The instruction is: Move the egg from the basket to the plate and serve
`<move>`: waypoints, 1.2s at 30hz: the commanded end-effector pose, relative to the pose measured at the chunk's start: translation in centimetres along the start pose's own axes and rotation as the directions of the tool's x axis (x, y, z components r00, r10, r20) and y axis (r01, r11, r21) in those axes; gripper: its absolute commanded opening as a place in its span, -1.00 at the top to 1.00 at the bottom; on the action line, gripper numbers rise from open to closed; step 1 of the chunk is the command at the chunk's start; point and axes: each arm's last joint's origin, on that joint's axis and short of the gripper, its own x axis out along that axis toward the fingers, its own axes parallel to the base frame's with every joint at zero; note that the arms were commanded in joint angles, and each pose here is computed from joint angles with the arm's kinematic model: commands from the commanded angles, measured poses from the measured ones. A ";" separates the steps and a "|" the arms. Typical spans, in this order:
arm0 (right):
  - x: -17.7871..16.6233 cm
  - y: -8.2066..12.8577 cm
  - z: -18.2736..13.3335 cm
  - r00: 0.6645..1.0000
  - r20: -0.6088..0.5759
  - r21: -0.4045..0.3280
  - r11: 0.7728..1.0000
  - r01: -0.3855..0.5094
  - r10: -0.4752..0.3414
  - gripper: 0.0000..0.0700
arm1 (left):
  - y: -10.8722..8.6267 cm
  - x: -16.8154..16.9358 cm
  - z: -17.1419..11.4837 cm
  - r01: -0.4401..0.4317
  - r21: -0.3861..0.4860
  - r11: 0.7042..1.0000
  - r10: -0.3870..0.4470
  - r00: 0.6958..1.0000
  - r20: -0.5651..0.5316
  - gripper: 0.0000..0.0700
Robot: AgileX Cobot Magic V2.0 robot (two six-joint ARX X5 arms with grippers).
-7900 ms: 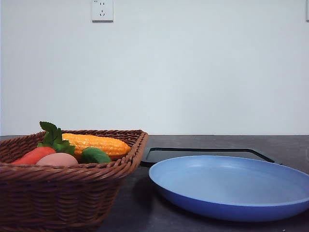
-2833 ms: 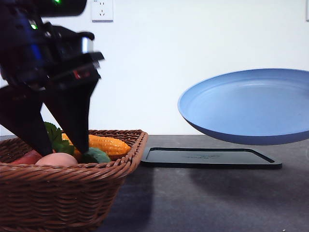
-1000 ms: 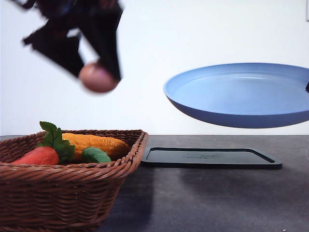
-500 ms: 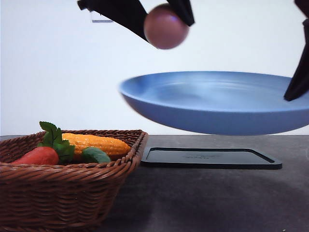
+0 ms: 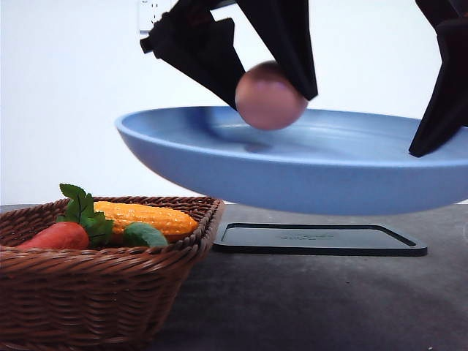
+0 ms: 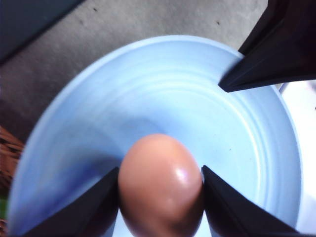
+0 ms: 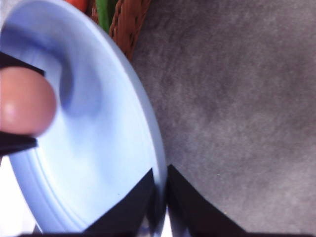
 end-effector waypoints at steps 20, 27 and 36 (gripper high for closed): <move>0.1 0.4 0.1 0.999 -0.018 -0.009 0.999 -0.037 0.037 1.00 | -0.9 2.3 -0.1 0.006 0.040 0.999 -0.004 0.998 -0.068 0.15; 0.1 0.4 0.1 0.999 -0.020 -0.006 0.999 -0.036 0.036 1.00 | -1.0 2.0 0.2 0.007 0.040 0.999 -0.005 0.998 -0.063 -0.15; 0.2 0.2 0.0 0.999 -0.044 0.021 0.999 -0.027 0.028 1.00 | -1.2 -2.8 1.2 0.014 0.072 0.997 -0.015 1.000 0.025 -0.17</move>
